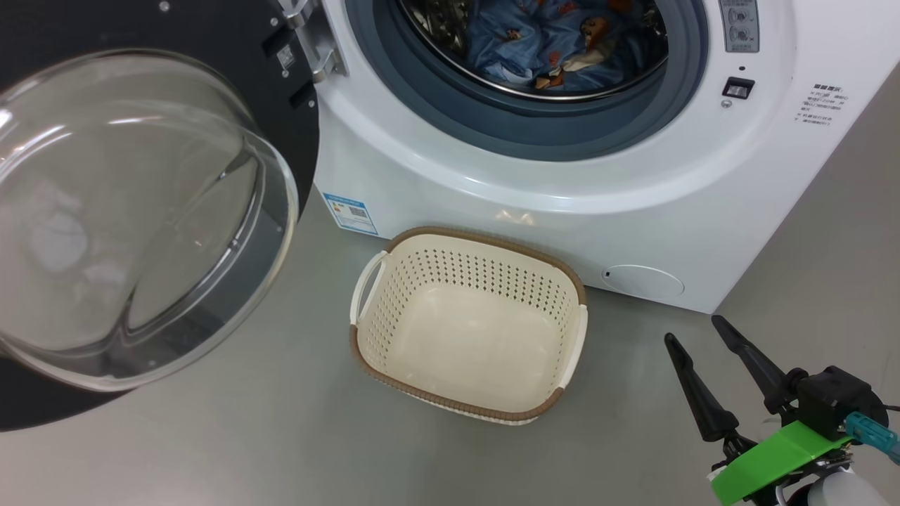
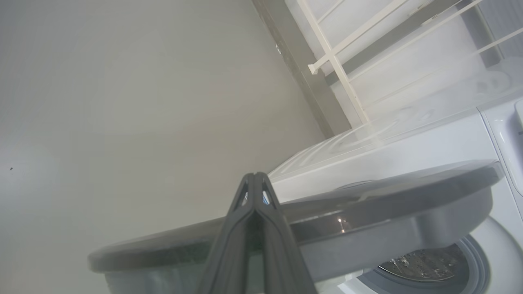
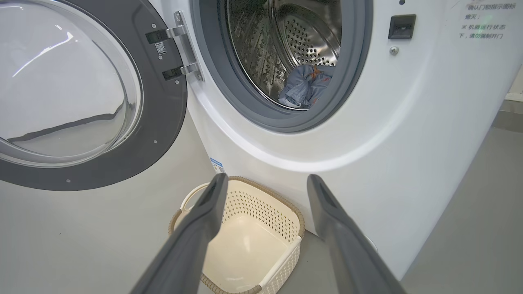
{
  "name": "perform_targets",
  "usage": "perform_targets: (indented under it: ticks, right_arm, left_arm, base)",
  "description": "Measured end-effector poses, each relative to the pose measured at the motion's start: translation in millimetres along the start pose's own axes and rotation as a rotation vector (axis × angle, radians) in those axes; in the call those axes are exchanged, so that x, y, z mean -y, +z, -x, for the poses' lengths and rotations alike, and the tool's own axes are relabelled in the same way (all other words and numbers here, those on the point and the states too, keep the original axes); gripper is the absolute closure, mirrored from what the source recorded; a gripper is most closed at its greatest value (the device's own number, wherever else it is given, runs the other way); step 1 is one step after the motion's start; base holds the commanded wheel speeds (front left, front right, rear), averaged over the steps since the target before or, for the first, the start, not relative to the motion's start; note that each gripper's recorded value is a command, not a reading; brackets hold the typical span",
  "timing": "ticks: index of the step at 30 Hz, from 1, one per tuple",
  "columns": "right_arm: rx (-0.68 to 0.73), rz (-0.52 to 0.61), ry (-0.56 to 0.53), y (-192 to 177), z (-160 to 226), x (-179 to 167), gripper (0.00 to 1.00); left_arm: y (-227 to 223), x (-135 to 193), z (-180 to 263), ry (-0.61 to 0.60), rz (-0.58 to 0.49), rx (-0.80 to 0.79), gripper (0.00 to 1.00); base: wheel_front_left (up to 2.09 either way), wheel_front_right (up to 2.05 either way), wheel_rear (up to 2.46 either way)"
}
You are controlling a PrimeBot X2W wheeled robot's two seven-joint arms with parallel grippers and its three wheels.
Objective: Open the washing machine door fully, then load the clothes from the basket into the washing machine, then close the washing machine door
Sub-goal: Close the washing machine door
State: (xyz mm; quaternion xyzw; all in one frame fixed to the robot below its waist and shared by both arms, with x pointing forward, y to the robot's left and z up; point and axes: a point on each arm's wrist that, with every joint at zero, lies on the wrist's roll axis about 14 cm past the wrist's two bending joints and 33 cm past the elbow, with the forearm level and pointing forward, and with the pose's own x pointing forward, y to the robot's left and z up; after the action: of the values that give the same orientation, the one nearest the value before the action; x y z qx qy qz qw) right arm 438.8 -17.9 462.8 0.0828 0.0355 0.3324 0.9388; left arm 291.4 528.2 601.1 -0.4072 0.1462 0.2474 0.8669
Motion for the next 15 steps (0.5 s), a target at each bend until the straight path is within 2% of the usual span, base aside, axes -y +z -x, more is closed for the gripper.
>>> perform_targets:
  ticks: [15]
  right_arm:
    - [0.031,0.013,0.0,13.3,1.2,-4.6,0.0]
  left_arm:
    - [-22.8,9.6,17.4,-0.076,-0.061,-0.127,1.0]
  base:
    - [0.0,0.0,0.0]
